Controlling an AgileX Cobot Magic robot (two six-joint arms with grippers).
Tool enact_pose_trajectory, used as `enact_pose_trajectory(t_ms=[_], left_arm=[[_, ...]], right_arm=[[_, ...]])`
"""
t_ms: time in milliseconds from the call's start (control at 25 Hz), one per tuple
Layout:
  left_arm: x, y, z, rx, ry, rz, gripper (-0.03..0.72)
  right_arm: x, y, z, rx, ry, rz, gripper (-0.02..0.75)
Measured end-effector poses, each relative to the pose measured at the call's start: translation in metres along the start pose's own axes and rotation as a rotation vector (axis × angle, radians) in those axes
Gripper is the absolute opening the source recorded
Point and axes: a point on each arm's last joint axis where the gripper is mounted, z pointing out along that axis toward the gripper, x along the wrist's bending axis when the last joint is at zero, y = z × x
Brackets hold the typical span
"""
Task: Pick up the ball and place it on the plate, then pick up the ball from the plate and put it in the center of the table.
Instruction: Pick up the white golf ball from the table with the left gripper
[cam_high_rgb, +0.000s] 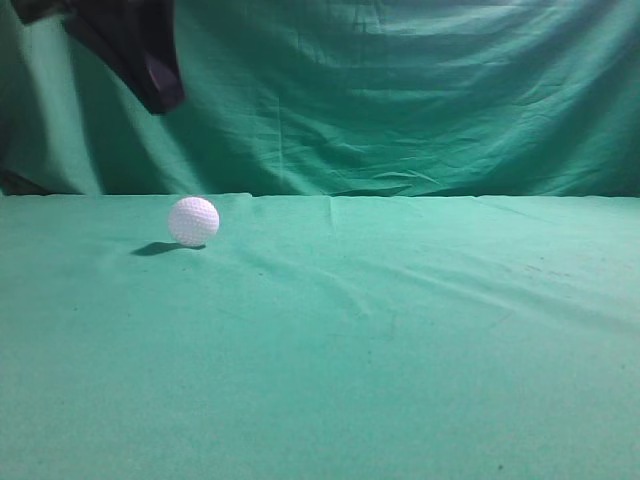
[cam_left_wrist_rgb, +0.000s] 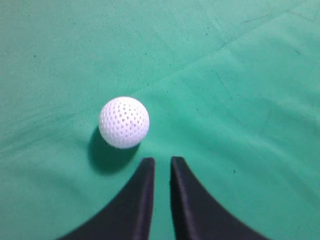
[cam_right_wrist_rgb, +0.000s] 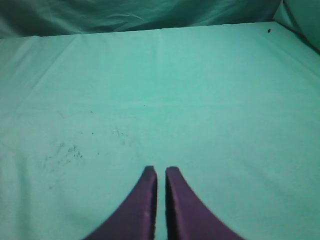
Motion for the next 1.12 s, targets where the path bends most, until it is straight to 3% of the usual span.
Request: enact_pose_trajectory(t_ms=[240,360,600,640,960,1120], left_arm=[[0.004,0.012,0.028,0.030,0.007,0.007,0.480],[0.007,0.013,0.041,0.053,0.029,0.015,0.622],[0.017,0.006,0.065,0.117,0.105,0.028,0.619],[0.017,0.007,0.067,0.117,0.108,0.028,0.577],[0.019,0.011,0.084,0.103,0.113,0.014,0.575],[0.020,0.010,0.088,0.110,0.110,0.009,0.443]], right_arm=[[0.000,0.000,0.000,0.000,0.000,0.000,0.062],[0.000,0.000,0.000,0.000,0.000,0.000,0.062],[0.000,0.000,0.000,0.000,0.000,0.000,0.062],[0.000,0.000,0.000,0.000,0.000,0.000,0.062],[0.000,0.000,0.000,0.000,0.000,0.000,0.062],[0.000,0.000,0.000,0.000,0.000,0.000,0.062]])
